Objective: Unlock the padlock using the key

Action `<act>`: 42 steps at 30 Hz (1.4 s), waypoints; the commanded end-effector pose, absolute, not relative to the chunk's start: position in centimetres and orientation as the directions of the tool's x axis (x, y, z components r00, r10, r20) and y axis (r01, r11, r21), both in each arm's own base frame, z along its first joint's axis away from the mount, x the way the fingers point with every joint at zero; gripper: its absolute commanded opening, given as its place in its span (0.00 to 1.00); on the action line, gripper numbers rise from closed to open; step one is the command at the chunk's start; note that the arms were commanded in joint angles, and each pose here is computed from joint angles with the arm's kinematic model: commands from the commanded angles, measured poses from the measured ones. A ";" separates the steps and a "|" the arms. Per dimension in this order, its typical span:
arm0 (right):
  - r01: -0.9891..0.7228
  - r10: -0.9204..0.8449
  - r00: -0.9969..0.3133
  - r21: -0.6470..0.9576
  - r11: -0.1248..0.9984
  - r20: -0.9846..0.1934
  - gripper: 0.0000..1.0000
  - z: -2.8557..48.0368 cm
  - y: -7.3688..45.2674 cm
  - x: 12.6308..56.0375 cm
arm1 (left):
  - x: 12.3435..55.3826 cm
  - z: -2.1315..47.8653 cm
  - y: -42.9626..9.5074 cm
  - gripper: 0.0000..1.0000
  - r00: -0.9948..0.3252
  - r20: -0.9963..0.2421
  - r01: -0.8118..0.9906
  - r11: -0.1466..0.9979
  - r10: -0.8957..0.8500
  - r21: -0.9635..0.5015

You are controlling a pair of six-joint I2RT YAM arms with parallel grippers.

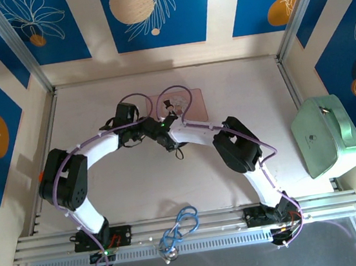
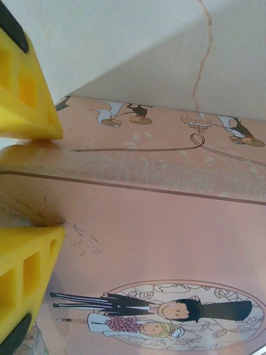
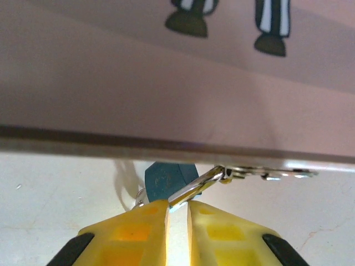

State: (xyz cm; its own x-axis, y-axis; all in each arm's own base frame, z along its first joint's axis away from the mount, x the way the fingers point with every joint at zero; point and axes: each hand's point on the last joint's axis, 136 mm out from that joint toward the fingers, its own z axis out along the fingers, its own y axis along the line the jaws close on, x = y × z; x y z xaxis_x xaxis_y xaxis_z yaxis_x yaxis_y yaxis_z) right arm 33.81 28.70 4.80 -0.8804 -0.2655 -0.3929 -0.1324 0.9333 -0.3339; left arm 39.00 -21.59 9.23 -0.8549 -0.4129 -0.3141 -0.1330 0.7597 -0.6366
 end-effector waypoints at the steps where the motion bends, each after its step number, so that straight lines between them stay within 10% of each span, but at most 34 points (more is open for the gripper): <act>1: -0.119 -0.276 -0.882 -0.385 0.915 -0.382 0.21 4.5 27.9 33.6 | 37.0 7.0 -20.8 0.40 -0.884 -0.247 -0.184 0.780 -0.398 -0.598; 12: -0.138 -0.128 -0.828 -0.022 0.990 -0.546 0.36 8.7 29.4 32.2 | 37.4 8.1 -20.6 0.40 -0.881 -0.272 -0.164 0.791 -0.386 -0.590; 17: -0.077 0.007 -0.853 0.138 0.987 -0.522 0.19 8.3 28.1 32.1 | 38.1 8.7 -20.4 0.39 -0.879 -0.288 -0.152 0.797 -0.379 -0.584; 42: -0.056 0.025 -0.896 0.168 0.984 -0.444 0.07 5.4 28.3 34.2 | 38.2 7.0 -20.2 0.36 -0.895 -0.248 -0.180 0.809 -0.370 -0.560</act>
